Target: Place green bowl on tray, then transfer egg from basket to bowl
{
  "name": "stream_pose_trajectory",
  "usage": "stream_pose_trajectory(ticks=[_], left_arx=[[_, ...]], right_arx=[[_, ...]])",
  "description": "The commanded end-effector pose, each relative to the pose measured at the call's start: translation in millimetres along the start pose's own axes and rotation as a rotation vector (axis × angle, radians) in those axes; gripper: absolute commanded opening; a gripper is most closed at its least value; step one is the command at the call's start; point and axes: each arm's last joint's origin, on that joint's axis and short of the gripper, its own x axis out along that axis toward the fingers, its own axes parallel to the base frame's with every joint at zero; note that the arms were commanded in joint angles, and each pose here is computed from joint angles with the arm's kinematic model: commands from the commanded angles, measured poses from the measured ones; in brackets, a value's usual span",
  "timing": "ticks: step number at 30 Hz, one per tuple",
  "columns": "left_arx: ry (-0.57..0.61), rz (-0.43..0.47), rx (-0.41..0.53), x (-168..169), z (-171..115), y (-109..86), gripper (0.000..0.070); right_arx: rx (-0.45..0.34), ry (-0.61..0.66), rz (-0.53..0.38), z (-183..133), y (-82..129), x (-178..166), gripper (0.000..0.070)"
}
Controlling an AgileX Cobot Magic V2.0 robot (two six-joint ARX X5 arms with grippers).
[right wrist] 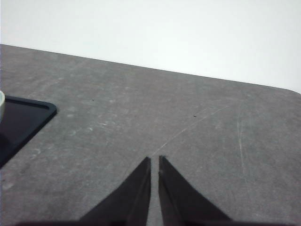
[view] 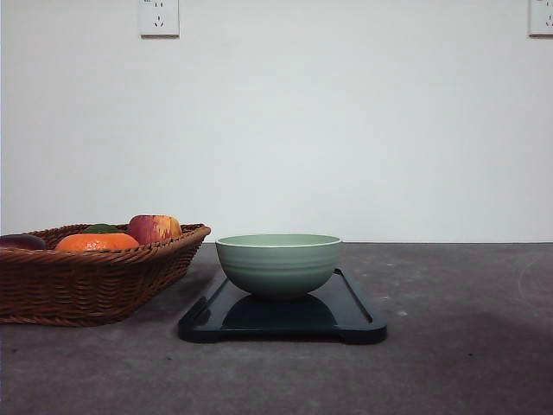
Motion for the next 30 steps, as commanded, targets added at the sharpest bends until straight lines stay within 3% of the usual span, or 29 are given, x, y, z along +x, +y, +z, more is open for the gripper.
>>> stream_pose_trajectory(ticks=[1,30], left_arx=[[0.005,0.004,0.0,1.7,-5.0,0.3,0.0023],[0.005,0.003,0.0,1.7,-5.0,0.3,0.0023]], right_arx=[[-0.004,-0.006,-0.001,-0.4,0.0,0.4,0.0024],[-0.004,-0.006,-0.001,-0.4,0.0,0.4,0.0024]])
